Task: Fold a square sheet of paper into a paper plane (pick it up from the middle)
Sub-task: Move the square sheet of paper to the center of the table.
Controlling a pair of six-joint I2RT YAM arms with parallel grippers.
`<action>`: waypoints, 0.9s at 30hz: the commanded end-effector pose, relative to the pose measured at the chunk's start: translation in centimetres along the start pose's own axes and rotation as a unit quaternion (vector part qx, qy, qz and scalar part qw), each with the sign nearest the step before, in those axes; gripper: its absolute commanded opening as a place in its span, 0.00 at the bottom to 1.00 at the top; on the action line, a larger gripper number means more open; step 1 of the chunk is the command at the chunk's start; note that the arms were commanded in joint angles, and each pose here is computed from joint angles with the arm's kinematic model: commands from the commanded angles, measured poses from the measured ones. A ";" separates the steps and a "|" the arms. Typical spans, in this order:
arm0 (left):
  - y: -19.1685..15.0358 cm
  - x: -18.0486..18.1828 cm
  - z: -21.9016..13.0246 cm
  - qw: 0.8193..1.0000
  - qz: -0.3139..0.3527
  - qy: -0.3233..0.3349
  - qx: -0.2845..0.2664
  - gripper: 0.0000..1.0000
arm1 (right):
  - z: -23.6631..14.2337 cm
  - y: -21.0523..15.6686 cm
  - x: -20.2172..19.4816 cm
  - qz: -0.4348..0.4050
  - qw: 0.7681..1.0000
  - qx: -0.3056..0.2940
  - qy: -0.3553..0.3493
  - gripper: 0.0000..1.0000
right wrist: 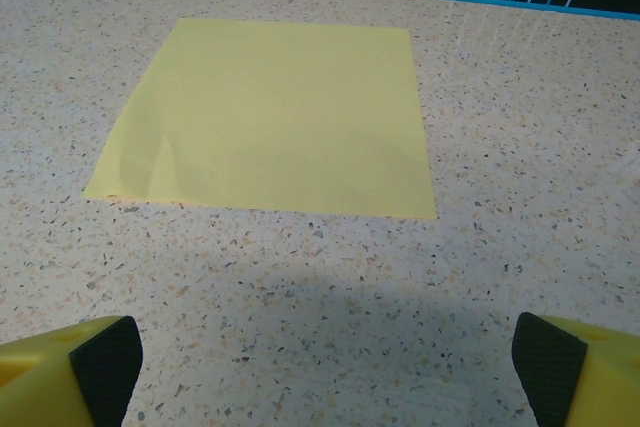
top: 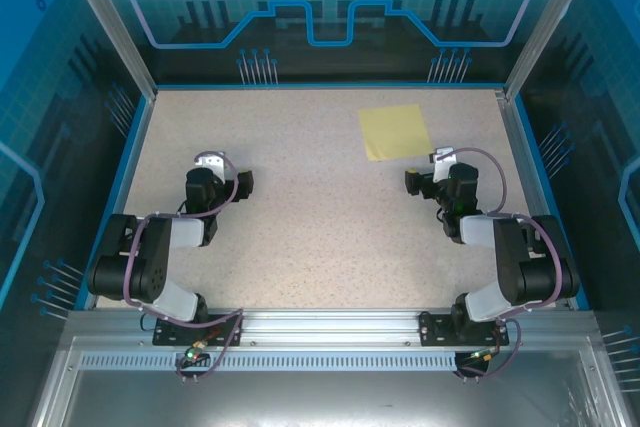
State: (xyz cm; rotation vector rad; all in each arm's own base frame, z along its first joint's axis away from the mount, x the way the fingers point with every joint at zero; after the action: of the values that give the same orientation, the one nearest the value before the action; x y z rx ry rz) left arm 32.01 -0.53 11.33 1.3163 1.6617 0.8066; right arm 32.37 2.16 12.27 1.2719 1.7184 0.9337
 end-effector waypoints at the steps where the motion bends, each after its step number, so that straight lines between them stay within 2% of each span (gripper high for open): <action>1: 0.9 -0.1 0.0 1.000 0.007 -0.013 -0.019 0.99 | -0.1 0.3 -0.2 0.002 1.000 -0.016 0.013 0.99; 4: 1.4 -0.2 -0.3 1.000 0.007 -0.011 -0.018 0.99 | -0.5 1.0 -0.6 0.009 1.000 -0.015 0.010 0.99; 9: 4.0 -0.8 -2.0 1.000 -0.001 0.001 -0.004 0.99 | -3.2 3.4 -0.7 0.005 0.999 -0.032 0.016 0.99; 14: 6.3 -1.7 -3.8 0.998 -0.057 -0.004 0.022 0.99 | -4.9 6.7 0.1 0.010 0.998 -0.026 0.061 0.99; 20: 8.1 -3.6 -5.7 0.984 -0.136 -0.050 0.107 0.99 | -4.9 8.8 2.1 0.041 0.991 0.038 0.119 0.99; 24: 8.7 -5.3 -6.0 0.962 -0.188 -0.099 0.170 0.99 | -3.4 10.3 3.3 0.025 0.986 0.103 0.130 0.99; 27: 9.0 -6.8 -5.7 0.949 -0.203 -0.135 0.200 0.99 | -1.5 10.7 3.3 0.026 0.980 0.150 0.126 0.99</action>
State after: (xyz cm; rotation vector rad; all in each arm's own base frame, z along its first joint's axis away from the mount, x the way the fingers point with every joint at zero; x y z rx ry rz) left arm 31.92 -3.12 23.56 1.2032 1.7930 0.2987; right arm 34.43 7.61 23.36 1.3124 1.9848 1.0562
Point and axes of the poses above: each hand's point on the last joint's axis, 136 mm out from that joint toward the fingers, its own z axis out along the fingers, its own x axis along the line the jaws close on, y = z × x, the point moved 8 cm from there along -z, back along the fingers, and after that the axes turned 8 degrees about -z, right-handed, at the moved point
